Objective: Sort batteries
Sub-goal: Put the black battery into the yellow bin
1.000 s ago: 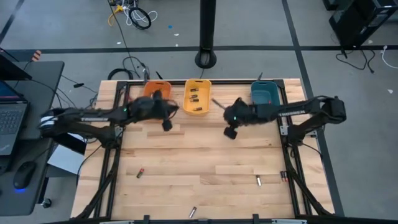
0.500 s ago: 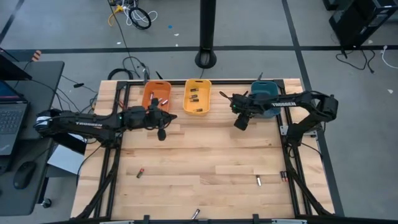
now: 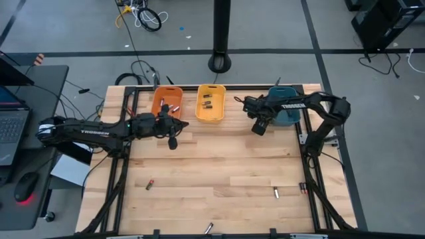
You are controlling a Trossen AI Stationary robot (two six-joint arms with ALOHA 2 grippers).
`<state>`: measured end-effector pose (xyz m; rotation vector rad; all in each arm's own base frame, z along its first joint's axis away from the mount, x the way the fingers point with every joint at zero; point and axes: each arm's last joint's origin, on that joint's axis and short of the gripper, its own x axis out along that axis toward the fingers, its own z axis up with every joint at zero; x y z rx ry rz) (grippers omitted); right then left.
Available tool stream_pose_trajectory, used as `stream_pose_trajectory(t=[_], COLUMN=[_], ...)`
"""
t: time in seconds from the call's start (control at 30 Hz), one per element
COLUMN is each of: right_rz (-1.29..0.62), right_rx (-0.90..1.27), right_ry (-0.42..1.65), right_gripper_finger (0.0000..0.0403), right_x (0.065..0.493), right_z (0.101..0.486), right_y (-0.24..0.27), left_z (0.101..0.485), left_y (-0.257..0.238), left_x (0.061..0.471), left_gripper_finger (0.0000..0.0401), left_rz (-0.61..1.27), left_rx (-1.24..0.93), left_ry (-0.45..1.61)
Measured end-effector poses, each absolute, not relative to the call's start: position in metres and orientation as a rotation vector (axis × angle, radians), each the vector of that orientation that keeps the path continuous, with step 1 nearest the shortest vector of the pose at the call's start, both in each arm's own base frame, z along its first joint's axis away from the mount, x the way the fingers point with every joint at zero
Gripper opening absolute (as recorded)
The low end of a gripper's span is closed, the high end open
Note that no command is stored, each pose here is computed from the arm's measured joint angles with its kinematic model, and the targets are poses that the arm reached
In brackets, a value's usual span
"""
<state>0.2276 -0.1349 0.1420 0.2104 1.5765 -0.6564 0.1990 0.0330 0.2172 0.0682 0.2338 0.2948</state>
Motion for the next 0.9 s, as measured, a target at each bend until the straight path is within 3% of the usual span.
stream_pose_trajectory(t=[0.3, 0.67, 0.9], right_rz=[-0.634, -0.494, -0.423], right_rx=[0.289, 0.307, 0.294], right_ry=[1.611, 1.615, 1.636], right_gripper_finger=[0.0178, 0.0058, 0.0055], right_x=[0.224, 0.225, 0.232], right_z=[0.134, 0.133, 0.138], right_y=[-0.143, -0.139, -0.130], left_z=[0.217, 0.217, 0.217], left_y=[0.033, 0.033, 0.033], left_x=[0.199, 0.199, 0.199], left_gripper_finger=[0.0021, 0.0021, 0.0021], left_rz=[0.294, 0.294, 0.295], left_rx=[0.068, 0.068, 0.062], left_ry=[0.238, 0.238, 0.235])
